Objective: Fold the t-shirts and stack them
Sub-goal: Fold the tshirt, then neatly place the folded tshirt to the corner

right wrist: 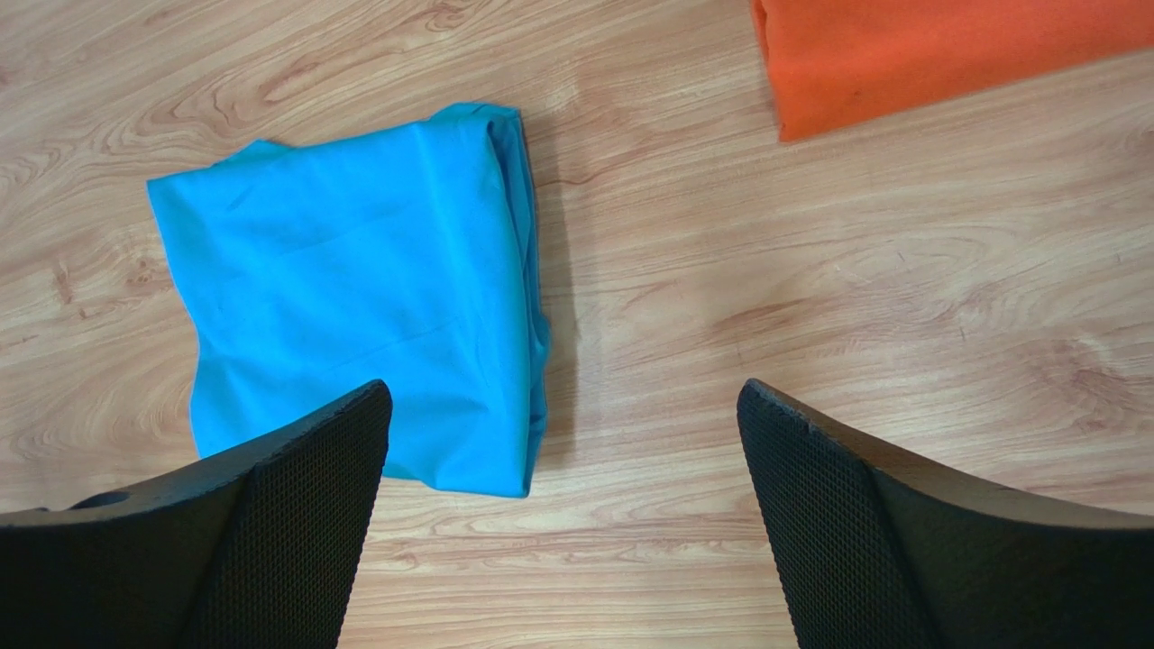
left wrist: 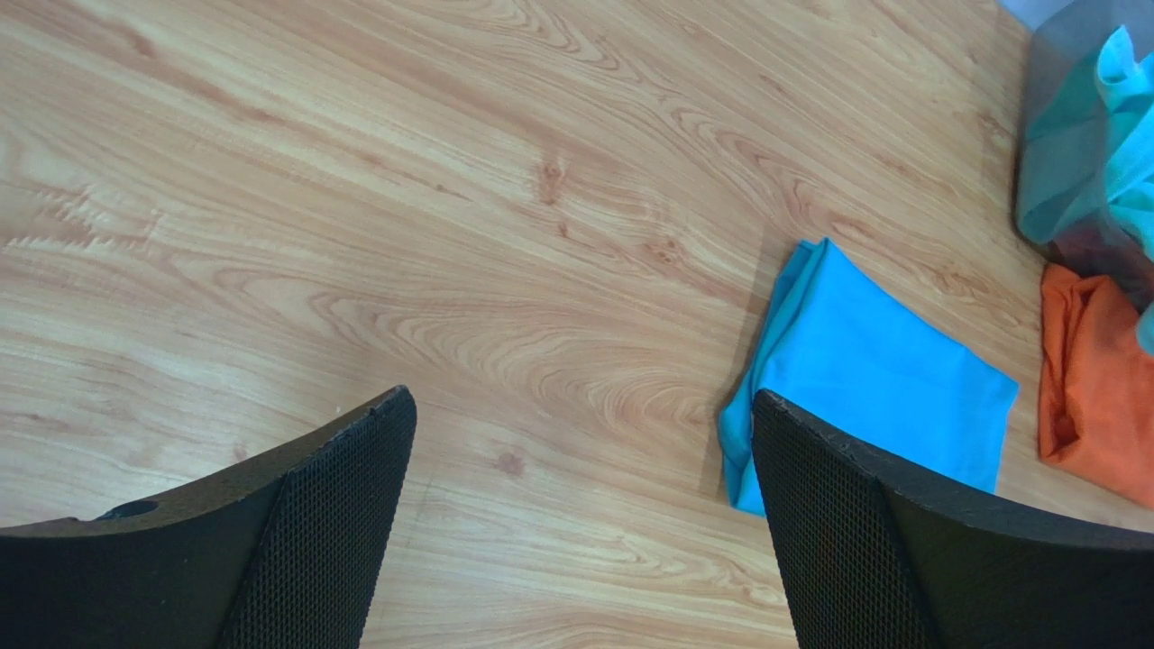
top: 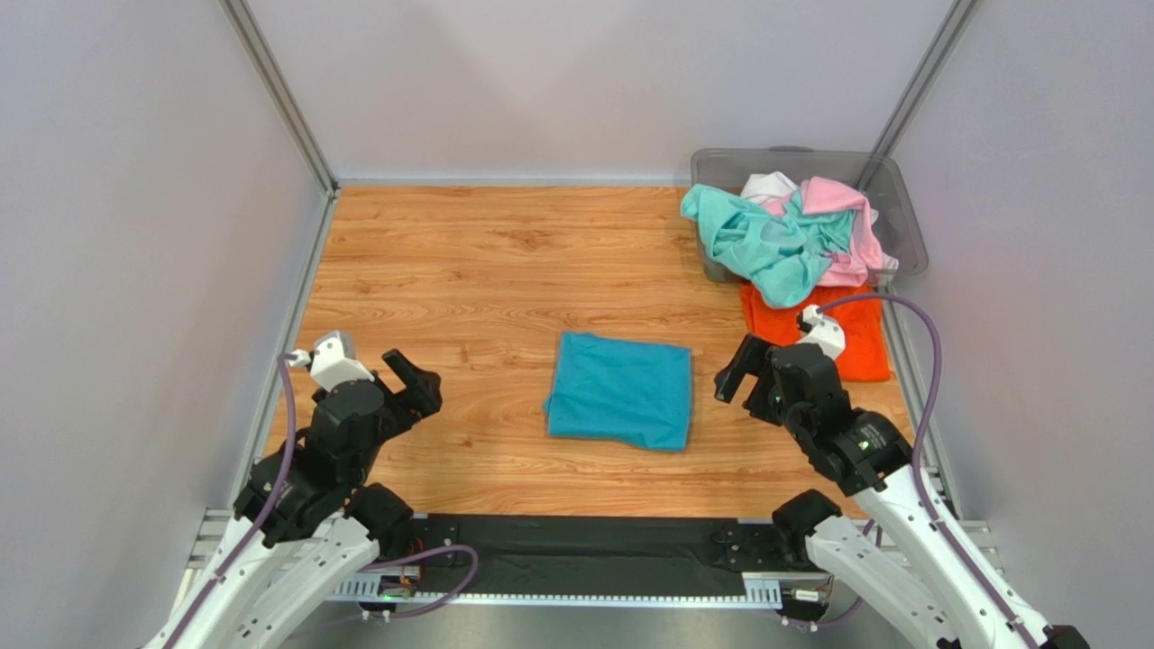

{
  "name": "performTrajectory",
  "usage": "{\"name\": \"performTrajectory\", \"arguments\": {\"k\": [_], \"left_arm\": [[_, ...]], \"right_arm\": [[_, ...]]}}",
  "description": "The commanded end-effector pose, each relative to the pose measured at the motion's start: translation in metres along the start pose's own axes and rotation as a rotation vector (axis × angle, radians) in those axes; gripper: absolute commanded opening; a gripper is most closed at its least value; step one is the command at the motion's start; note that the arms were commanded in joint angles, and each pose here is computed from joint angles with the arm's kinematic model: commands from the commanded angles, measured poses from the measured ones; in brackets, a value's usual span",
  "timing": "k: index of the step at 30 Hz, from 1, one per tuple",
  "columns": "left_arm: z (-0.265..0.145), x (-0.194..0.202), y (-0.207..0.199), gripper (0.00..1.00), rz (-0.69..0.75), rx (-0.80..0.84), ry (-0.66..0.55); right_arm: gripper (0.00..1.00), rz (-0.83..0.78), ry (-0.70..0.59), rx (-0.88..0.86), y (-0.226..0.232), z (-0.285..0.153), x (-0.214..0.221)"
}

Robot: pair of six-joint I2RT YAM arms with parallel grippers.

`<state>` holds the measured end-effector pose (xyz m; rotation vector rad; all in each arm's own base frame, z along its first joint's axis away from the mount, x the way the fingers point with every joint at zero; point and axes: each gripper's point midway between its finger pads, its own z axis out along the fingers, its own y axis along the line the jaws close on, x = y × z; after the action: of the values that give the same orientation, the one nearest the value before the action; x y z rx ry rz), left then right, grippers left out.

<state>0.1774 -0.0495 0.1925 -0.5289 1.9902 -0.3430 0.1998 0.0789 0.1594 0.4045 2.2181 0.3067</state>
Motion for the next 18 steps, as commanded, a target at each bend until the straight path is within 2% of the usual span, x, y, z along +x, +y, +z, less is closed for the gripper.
{"name": "performTrajectory", "arguments": {"k": [1,6,7,13,17,18], "left_arm": [[0.001,-0.005,0.006,1.00,-0.012,-0.036,-0.029],[0.006,0.003,0.011,1.00,0.003,-0.073,-0.001],[0.006,0.004,0.011,1.00,0.006,-0.076,0.002],[0.005,0.003,0.012,1.00,-0.006,-0.072,-0.002],[0.006,0.006,0.014,1.00,-0.010,-0.075,0.000],[0.005,0.006,0.013,1.00,-0.009,-0.072,0.002]], "right_arm": [[1.00,0.013,-0.007,-0.019,0.010,0.011,-0.003],[1.00,-0.040,0.106,-0.154,0.039,0.041,0.025],[1.00,-0.054,0.167,-0.149,0.041,0.049,0.037],[0.95,-0.125,0.311,-0.098,0.047,0.087,0.061],[0.90,-0.132,0.340,-0.079,0.053,0.108,0.068],[0.85,-0.142,0.355,-0.059,0.050,0.114,0.073]]}}
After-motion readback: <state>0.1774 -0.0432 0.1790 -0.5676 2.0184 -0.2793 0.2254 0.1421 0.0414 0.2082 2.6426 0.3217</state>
